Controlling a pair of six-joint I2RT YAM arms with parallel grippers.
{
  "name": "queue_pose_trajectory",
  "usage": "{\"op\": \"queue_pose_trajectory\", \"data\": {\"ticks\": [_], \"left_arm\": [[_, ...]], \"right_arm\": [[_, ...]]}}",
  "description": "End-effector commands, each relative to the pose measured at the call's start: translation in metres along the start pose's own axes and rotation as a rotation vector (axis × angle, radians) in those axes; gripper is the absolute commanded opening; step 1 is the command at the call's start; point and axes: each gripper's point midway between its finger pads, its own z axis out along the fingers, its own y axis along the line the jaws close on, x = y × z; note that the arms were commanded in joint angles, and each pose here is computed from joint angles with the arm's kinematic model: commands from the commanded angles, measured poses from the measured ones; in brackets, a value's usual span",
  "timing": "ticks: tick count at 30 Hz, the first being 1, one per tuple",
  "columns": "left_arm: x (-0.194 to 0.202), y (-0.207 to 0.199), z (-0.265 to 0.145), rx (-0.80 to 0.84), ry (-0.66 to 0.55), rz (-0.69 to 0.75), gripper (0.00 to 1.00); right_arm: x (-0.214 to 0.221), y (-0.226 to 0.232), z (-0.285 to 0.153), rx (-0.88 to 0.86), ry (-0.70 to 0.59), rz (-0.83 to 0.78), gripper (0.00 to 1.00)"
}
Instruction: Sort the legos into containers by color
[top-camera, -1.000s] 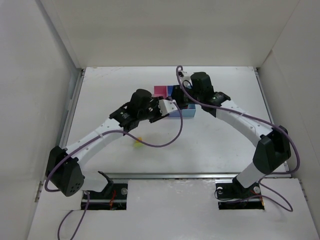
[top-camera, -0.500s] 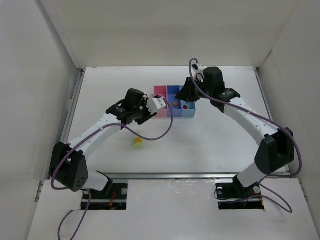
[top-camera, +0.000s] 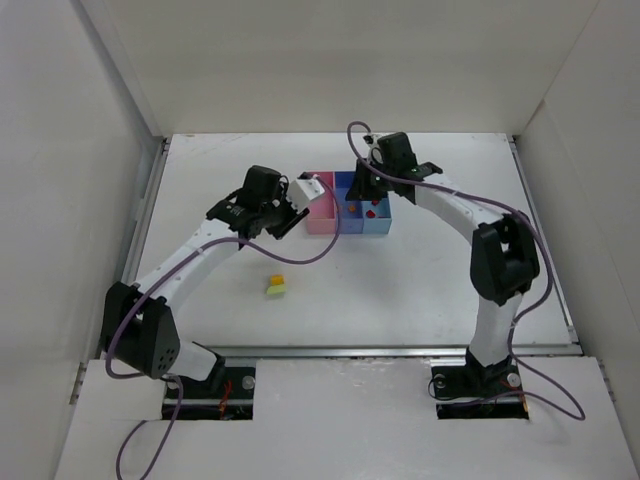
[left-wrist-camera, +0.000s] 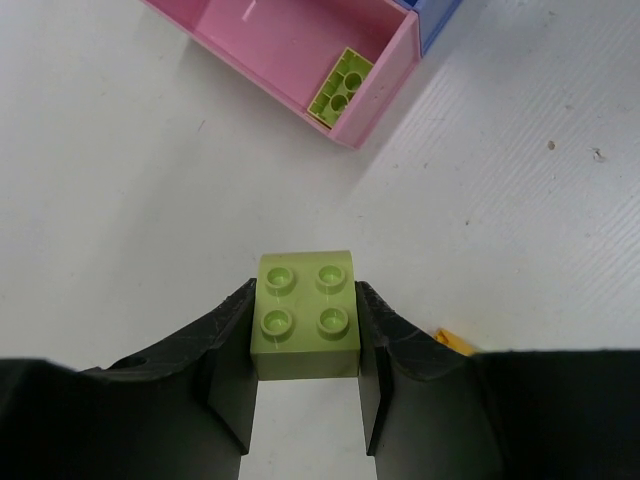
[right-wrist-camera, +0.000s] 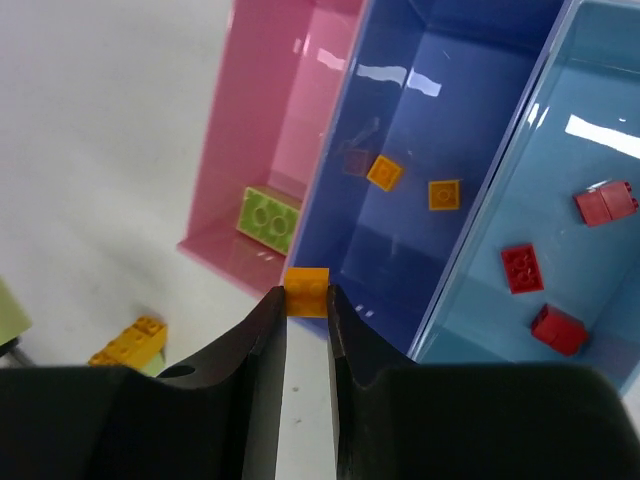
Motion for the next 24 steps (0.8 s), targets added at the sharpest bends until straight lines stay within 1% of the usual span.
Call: {"op": "queue_pose_trajectory", "data": {"ticks": [1,3,6,7,9,11,12,13,15,20,24], "left_arm": [[-0.015,0.008,-0.003,-0.01,-0.036,-0.029,0.0],[-0.016,0.013,-0.005,-0.02,-0.042,-0.034,0.0],[-0.014,0.014,-0.003,-0.013,-0.036,-0.041,0.0],[-0.014,0.014,-0.003,-0.013,-0.036,-0.041,0.0],[-0.011,0.015,0.0,-0.007,-0.03,-0.058,0.0],[-0.011,0.015,0.0,-0.007,-0.03,-0.058,0.0],[-0.011,0.015,0.0,-0.007,-0.03,-0.058,0.0],[-0.01,0.012,0.003,0.007,-0.028,-0.059,0.0],[-0.013,0.014,0.001,0.003,-0.036,-0.058,0.0],[-0.016,0.014,0.002,0.006,-0.048,-0.056,0.0],[-0.023,0.018,-0.001,-0.002,-0.064,-0.053,0.0]], "right_arm": [[-0.022,0.001,0.002,0.022,-0.023,-0.05,0.0],[-0.016,-0.006,0.012,0.034,0.008,-0.049,0.0],[-0.018,-0.008,0.018,0.036,0.015,-0.056,0.01],[-0.011,-0.012,0.022,0.045,0.037,-0.049,0.01],[-0.012,-0.014,0.025,0.054,0.036,-0.048,0.06],[-0.012,-0.014,0.025,0.054,0.036,-0.048,0.2],[-0.012,-0.014,0.025,0.054,0.036,-0.048,0.31],[-0.01,-0.015,0.025,0.057,0.044,-0.046,0.47],[-0.016,-0.017,0.023,0.06,0.032,-0.043,0.55],[-0.017,-0.016,0.019,0.063,0.041,-0.039,0.61],[-0.036,-0.004,0.001,0.052,-0.015,-0.066,0.61]]}}
